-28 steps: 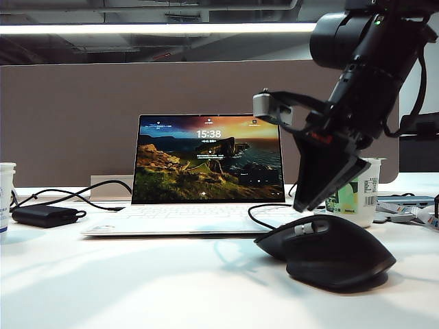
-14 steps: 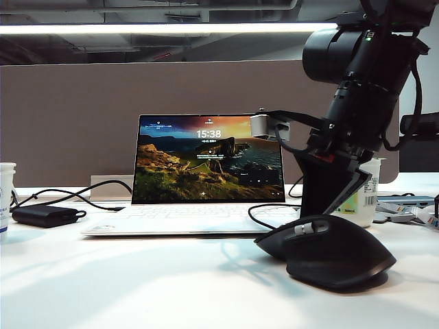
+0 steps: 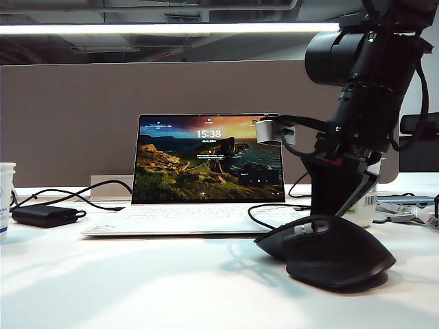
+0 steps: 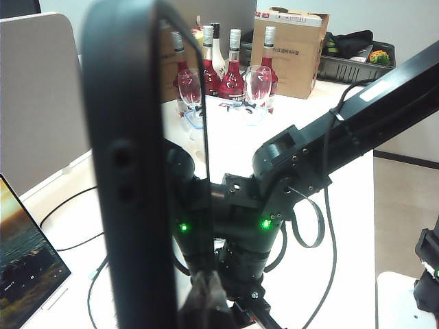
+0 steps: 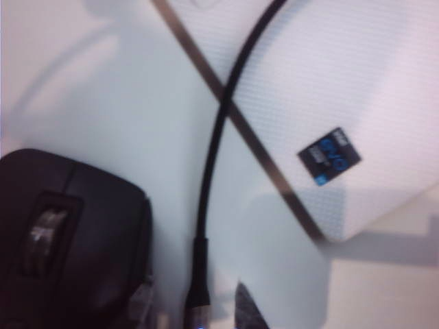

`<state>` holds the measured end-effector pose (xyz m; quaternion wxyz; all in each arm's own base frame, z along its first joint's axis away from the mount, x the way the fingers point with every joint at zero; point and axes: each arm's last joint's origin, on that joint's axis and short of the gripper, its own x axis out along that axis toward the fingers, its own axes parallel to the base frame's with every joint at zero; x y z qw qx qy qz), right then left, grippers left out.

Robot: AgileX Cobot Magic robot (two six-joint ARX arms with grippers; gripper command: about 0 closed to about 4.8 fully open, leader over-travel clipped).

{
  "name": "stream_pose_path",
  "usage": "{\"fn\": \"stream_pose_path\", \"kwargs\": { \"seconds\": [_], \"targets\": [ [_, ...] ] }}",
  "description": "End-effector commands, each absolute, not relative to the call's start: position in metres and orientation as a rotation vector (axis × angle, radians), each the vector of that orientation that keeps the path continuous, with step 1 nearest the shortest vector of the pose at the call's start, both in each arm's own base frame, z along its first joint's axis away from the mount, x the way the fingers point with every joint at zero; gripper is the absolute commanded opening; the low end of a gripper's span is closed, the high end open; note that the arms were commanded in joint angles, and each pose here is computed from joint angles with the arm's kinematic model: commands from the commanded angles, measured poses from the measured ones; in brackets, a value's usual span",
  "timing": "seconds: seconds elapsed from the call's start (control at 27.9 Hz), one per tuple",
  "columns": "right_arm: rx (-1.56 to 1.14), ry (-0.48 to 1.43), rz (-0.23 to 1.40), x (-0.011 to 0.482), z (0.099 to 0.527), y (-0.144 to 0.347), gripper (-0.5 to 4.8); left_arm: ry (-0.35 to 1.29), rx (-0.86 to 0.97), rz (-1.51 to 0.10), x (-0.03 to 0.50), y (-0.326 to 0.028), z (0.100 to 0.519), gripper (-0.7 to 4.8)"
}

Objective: Pick up the black phone, pick up the charger plug, insert the charger plug into the phone's charging port, and finally place the connected phone back on the desk.

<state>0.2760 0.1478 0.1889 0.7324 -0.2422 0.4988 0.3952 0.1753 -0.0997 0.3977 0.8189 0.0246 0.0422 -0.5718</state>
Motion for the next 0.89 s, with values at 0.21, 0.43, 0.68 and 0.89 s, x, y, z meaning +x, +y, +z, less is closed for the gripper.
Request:
{"fn": "stream_pose_path", "kwargs": {
  "seconds": [0.21,0.43,0.68,0.89],
  "targets": [
    [-0.474,1.105,0.954,0.2729,0.1897,0.1496,1.49,0.039,0.062,-1.224,0.1736,-0.0989,0.4041,-0.07],
    [-0.448,1.078,1.038,0.2720,0.1905,0.1515,1.49,0.039,0.062,-1.224,0.1736,-0.0989,0.4041,-0.07],
    [-0.538,1.046,0.908,0.2782,0.1910,0.1503,1.49,0.040,0.062,-1.224,0.1736,-0.0989,0.4040,-0.06],
    [-0.541,1.029,0.902,0.2801,0.1908,0.1511,1.49,0.040,0.062,-1.224,0.1735,-0.0989,0.4040,-0.06]
  ]
}}
